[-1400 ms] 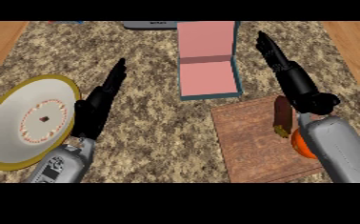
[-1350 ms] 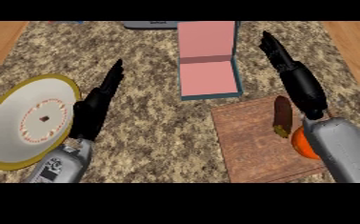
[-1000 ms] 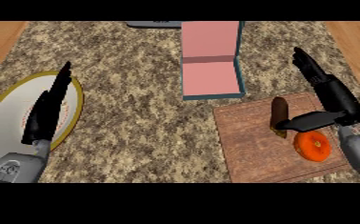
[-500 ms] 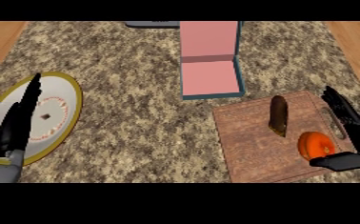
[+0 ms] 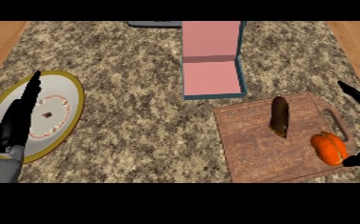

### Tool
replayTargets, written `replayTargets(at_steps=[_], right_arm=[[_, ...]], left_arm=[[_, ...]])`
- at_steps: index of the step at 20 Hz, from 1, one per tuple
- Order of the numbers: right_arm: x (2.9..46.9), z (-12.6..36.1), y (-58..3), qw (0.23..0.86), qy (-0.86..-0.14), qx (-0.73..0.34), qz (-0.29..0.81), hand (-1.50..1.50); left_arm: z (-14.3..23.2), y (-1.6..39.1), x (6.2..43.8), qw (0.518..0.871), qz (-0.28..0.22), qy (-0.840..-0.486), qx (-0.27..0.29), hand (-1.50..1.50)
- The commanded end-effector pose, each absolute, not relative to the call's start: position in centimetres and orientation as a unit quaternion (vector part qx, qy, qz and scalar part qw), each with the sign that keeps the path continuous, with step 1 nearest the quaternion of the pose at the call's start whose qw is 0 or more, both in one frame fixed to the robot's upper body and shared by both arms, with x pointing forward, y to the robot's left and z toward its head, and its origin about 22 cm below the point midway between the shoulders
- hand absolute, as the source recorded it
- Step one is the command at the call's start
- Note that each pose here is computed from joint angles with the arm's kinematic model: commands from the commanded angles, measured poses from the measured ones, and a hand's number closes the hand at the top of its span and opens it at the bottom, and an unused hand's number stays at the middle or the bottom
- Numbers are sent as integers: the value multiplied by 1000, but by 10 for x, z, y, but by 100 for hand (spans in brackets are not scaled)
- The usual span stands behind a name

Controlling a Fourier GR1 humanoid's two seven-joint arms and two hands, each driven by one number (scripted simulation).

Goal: Pick the sweet potato from the cutting board and place it in the cardboard box

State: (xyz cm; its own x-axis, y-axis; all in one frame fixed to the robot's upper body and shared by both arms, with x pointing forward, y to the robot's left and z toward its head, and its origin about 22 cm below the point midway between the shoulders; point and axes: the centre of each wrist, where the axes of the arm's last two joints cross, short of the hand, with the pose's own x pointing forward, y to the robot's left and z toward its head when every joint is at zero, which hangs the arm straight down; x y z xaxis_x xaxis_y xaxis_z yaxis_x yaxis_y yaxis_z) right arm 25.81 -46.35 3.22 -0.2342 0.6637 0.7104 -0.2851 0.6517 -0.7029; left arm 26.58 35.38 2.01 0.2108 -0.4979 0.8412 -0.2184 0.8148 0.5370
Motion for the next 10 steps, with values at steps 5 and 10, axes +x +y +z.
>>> replayTargets(at_steps=[5,10], right_arm=[[309,76,-427,612,-546,-163,548,-150],[322,61,-391,629,-506,-128,576,-150]], left_arm=[[17,351,264,723,-104,-618,289,0],[18,377,259,724,-94,-621,285,0]])
